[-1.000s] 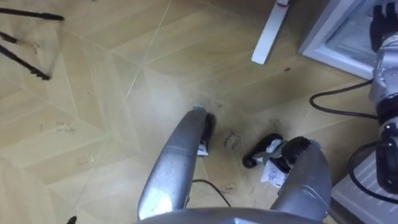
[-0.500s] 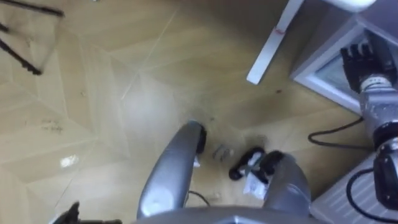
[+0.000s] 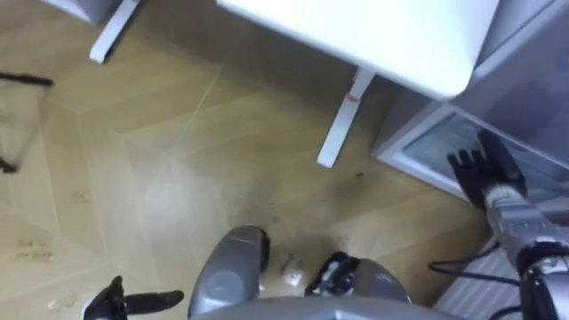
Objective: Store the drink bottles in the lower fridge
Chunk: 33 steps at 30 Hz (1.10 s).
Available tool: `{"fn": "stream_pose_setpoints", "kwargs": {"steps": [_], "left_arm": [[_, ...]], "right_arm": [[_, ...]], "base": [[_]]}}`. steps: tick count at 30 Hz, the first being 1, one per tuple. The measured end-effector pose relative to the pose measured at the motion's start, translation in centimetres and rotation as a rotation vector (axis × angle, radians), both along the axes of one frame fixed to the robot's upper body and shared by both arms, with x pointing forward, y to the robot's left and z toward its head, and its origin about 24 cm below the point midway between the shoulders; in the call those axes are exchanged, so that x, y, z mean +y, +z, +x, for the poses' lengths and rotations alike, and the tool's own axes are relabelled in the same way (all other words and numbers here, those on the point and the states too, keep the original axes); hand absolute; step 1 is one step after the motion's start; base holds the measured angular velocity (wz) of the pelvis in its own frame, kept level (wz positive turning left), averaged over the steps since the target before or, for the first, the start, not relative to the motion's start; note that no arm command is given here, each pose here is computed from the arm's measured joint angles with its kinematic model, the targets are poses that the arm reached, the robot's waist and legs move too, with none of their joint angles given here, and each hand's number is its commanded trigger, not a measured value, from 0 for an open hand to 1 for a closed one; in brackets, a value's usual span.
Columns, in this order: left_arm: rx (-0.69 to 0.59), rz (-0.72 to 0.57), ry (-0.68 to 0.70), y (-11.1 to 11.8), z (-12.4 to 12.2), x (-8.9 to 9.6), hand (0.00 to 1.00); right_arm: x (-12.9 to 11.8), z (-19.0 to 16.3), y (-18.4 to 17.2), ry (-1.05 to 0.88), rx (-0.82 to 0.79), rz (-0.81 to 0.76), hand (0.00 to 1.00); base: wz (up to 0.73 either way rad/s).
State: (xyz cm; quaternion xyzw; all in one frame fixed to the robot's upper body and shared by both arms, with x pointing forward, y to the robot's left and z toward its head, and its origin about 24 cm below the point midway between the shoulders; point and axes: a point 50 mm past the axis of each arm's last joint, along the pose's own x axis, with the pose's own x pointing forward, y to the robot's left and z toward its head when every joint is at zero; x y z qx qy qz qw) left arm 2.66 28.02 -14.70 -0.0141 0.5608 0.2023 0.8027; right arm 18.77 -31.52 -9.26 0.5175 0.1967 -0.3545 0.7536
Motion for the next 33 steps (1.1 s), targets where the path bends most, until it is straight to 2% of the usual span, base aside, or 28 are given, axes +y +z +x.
{"fn": "stream_pose_setpoints", "kwargs": {"steps": [5, 10, 20, 26, 33], "left_arm": [[0.055, 0.003, -0.004, -0.4, -1.6, -0.4, 0.00], [0.044, 0.011, 0.014, -0.5, -1.7, -0.8, 0.00], [0.036, 0.037, 0.059, -0.6, -1.8, -1.1, 0.00], [0.048, 0.066, 0.000, -0.5, -2.1, -1.1, 0.00], [0.060, 0.093, 0.006, -0.3, -2.5, -0.6, 0.00]], "right_arm": [[0.1, -3.4, -1.3, 0.038, 0.062, -0.028, 0.00], [-1.0, -4.2, -0.6, 0.032, 0.041, -0.109, 0.00], [-2.4, -3.7, 1.7, 0.086, 0.071, -0.329, 0.00], [-3.0, -2.9, 3.0, 0.127, 0.090, -0.461, 0.00], [-3.7, -2.8, 3.8, 0.097, 0.124, -0.525, 0.00]], "base": [[-0.31], [-0.22], [-0.18], [-0.12], [-0.11]]}}
